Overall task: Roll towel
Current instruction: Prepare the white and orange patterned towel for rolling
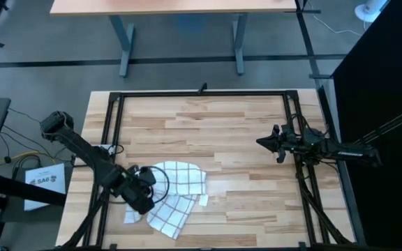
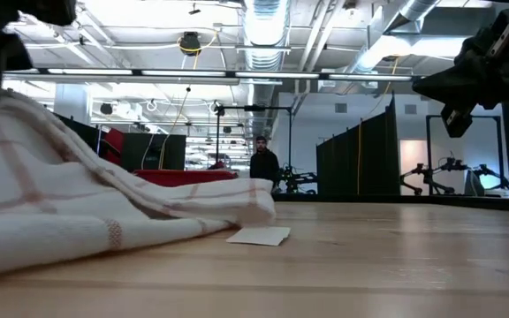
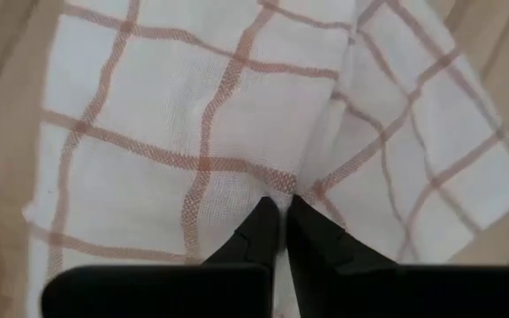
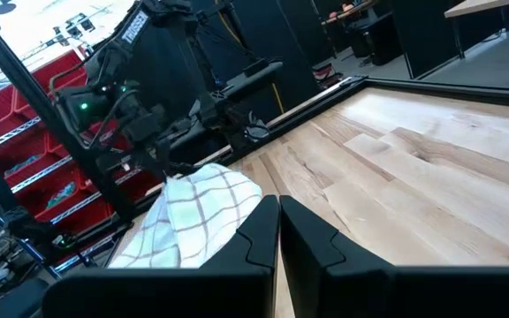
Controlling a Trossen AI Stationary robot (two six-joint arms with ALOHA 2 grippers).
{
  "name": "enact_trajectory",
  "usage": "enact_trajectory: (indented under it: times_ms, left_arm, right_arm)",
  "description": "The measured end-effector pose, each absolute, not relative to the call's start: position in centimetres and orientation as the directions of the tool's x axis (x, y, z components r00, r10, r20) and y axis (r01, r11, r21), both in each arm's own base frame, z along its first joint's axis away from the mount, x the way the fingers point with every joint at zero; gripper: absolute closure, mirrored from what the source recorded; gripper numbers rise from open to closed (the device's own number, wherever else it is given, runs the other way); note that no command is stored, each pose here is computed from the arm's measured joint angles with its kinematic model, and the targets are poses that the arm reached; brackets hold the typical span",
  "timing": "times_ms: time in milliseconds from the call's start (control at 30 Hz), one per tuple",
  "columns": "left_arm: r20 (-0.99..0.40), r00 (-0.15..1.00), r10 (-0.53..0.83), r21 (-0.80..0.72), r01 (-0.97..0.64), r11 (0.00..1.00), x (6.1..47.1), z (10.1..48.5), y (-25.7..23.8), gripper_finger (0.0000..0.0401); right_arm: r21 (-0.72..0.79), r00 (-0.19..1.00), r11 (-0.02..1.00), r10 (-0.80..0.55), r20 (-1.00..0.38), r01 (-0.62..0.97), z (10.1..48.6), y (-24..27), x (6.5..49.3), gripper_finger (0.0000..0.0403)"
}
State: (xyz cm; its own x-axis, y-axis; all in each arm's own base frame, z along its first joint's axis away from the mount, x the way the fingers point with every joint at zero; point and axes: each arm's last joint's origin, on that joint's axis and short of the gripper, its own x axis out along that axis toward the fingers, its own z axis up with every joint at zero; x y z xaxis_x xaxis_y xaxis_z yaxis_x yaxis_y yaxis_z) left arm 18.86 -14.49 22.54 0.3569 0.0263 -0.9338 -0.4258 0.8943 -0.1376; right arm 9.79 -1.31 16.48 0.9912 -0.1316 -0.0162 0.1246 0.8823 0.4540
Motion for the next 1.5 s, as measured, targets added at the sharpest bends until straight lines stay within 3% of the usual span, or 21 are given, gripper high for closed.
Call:
enact_trajectory:
  times_ms: [333,500,667,900,1267,1500]
  left_arm:
    - [-0.961,0.269,0.066,-0.035,-0.353,0.935,20.3,20.8,-13.8,0.0353]
    - [-0.960,0.272,0.064,-0.031,-0.332,0.943,20.9,20.2,-14.0,0.0395]
    - [-0.958,0.281,0.063,-0.038,-0.339,0.940,21.1,20.2,-13.8,0.0398]
    - [-0.971,0.224,0.085,0.007,-0.327,0.945,20.1,18.5,-13.3,0.0373]
    - [-0.966,0.259,0.005,-0.069,-0.274,0.959,20.3,17.6,-13.6,0.0314]
    - [-0.971,0.241,-0.013,-0.068,-0.220,0.973,20.2,17.6,-13.6,0.0299]
  right_arm:
    - [0.454,0.991,0.882,-0.132,-0.016,0.124,16.5,-1.3,9.8,0.0401]
    - [0.453,0.991,0.883,-0.132,-0.016,0.125,16.5,-1.3,9.8,0.0401]
    - [0.447,0.991,0.886,-0.132,-0.016,0.125,16.5,-1.3,9.8,0.0401]
    - [0.446,0.991,0.885,-0.132,-0.029,0.131,16.4,-1.3,9.9,0.0401]
    - [0.447,0.991,0.885,-0.132,-0.031,0.132,16.4,-1.3,9.9,0.0401]
    - [0.446,0.991,0.885,-0.132,-0.034,0.133,16.3,-1.3,9.9,0.0401]
